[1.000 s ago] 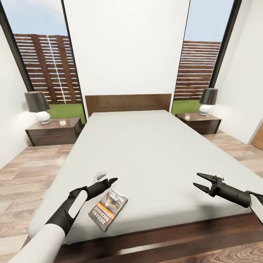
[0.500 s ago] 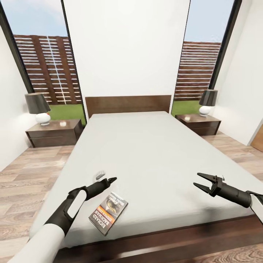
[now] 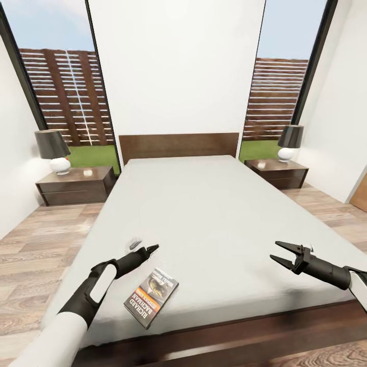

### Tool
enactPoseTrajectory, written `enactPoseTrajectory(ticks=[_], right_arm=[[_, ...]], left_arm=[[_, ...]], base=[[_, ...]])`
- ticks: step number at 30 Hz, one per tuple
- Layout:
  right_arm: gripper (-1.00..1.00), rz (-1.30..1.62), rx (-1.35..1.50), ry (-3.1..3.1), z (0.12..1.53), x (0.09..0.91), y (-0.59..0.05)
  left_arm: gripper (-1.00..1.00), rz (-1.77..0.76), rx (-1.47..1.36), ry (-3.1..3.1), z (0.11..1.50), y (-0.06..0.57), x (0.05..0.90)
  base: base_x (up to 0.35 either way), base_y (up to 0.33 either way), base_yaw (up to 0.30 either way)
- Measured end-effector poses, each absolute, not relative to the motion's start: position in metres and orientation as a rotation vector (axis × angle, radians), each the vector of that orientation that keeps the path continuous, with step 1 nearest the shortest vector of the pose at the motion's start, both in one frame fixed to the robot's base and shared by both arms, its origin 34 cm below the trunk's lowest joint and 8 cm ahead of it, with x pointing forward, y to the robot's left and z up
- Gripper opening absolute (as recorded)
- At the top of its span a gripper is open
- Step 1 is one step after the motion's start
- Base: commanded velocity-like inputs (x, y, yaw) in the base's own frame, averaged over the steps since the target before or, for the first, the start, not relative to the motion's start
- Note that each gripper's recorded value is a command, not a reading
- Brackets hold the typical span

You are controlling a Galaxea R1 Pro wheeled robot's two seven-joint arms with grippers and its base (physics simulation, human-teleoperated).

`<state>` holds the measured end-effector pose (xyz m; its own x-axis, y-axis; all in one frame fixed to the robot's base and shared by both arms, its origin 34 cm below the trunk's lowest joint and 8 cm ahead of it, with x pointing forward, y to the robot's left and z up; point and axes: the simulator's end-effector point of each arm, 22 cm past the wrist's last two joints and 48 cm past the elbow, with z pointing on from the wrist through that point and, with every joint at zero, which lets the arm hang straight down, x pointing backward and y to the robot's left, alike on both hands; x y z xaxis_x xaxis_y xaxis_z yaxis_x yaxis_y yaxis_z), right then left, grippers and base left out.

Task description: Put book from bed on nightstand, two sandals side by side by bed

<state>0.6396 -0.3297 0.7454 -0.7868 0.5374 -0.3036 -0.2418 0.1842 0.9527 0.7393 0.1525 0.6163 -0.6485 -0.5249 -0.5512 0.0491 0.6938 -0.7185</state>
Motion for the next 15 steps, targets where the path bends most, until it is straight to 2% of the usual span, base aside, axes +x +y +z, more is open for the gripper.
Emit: enactPoseTrajectory(ticks=[5, 10, 14, 15], right_arm=[[1.00, 1.662, 0.278, 1.864, 0.745, 0.640, -0.330], [1.00, 1.661, 0.279, 1.865, 0.745, 0.640, -0.330], [1.00, 1.660, 0.280, 1.867, 0.744, 0.640, -0.330], [1.00, 1.660, 0.281, 1.868, 0.743, 0.640, -0.330]], left_arm=[[1.00, -1.081, -0.392, 1.920, 0.661, 0.205, 0.748], [1.00, -1.287, -0.328, 1.891, 0.687, 0.214, 0.729], [1.00, -1.312, -0.316, 1.896, 0.691, 0.223, 0.724], [1.00, -1.286, -0.312, 1.902, 0.692, 0.245, 0.721]], base=[[0.000, 0.000, 0.000], [0.000, 0.000, 0.000], [0.000, 0.000, 0.000], [0.000, 0.000, 0.000]])
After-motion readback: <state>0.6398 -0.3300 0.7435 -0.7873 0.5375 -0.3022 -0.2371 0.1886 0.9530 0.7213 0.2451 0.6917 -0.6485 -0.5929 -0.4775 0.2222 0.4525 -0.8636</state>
